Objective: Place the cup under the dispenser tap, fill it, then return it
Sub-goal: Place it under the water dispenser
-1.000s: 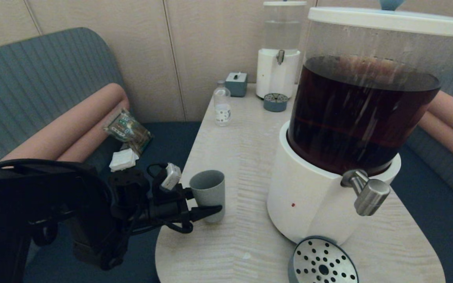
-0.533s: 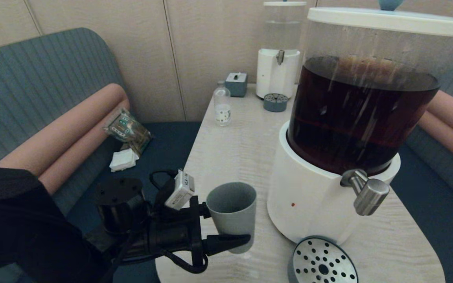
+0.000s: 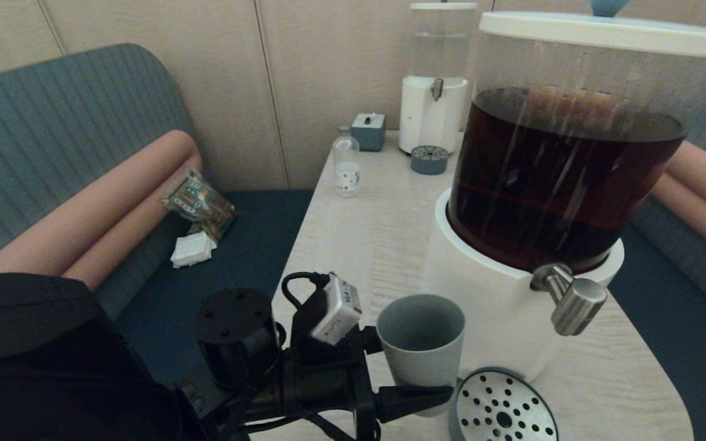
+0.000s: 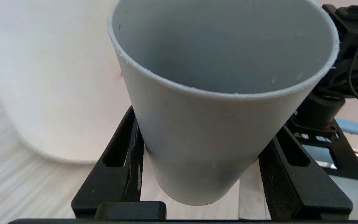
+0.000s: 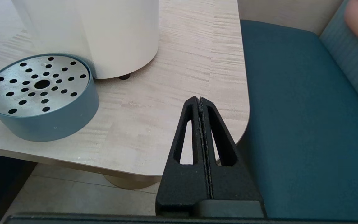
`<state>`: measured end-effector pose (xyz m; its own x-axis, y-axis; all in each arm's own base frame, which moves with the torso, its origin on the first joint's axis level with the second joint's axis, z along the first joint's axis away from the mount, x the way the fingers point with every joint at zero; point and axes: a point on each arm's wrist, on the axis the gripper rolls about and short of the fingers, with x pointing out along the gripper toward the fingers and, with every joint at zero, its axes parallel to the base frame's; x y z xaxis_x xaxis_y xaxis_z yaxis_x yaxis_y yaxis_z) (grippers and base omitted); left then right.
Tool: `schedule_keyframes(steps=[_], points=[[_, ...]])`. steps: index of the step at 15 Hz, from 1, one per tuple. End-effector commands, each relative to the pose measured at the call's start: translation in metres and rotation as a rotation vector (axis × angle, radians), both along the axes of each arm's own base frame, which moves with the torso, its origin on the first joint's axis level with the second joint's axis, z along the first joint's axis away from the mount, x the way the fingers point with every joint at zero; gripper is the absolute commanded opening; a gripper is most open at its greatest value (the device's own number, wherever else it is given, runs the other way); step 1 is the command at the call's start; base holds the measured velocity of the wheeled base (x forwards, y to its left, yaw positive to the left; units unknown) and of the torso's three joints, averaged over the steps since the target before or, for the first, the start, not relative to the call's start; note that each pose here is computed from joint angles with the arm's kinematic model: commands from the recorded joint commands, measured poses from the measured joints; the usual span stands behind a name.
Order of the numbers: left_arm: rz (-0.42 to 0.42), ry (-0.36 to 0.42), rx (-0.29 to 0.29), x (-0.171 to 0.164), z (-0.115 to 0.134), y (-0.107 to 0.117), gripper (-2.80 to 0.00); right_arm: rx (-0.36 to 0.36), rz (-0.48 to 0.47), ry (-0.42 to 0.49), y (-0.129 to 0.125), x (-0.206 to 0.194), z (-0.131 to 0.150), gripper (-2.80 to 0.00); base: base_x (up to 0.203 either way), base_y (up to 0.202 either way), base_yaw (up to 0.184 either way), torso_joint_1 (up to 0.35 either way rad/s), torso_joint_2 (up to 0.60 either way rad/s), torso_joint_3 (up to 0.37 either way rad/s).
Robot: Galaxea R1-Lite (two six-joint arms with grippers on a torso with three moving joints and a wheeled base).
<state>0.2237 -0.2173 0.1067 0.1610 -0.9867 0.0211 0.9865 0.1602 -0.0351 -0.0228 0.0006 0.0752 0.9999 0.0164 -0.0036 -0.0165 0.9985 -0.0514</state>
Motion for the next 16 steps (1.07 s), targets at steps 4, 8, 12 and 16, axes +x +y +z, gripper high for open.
schedule_keyframes(steps=[4, 8, 12, 16], points=[[-0.035, 0.013, -0.005, 0.006, -0.016, -0.034, -2.80, -0.001, 0.000, 0.007, 0.000, 0.001, -0.003, -2.80, 0.000, 0.000, 0.000, 0.000, 0.00, 0.000], [-0.046, 0.014, -0.022, 0.011, -0.021, -0.054, -2.80, -0.001, 0.000, 0.006, 0.000, 0.000, -0.003, -2.80, 0.000, 0.000, 0.000, 0.000, 0.00, 0.000], [-0.053, 0.031, -0.017, 0.013, -0.035, -0.072, -2.80, -0.001, 0.000, 0.007, 0.000, 0.001, -0.003, -2.80, 0.000, 0.000, 0.000, 0.000, 0.00, 0.000], [-0.047, 0.023, -0.040, 0.022, -0.039, -0.086, -2.80, -0.001, 0.000, 0.006, 0.000, 0.000, -0.003, -2.80, 0.000, 0.000, 0.000, 0.000, 0.00, 0.000]])
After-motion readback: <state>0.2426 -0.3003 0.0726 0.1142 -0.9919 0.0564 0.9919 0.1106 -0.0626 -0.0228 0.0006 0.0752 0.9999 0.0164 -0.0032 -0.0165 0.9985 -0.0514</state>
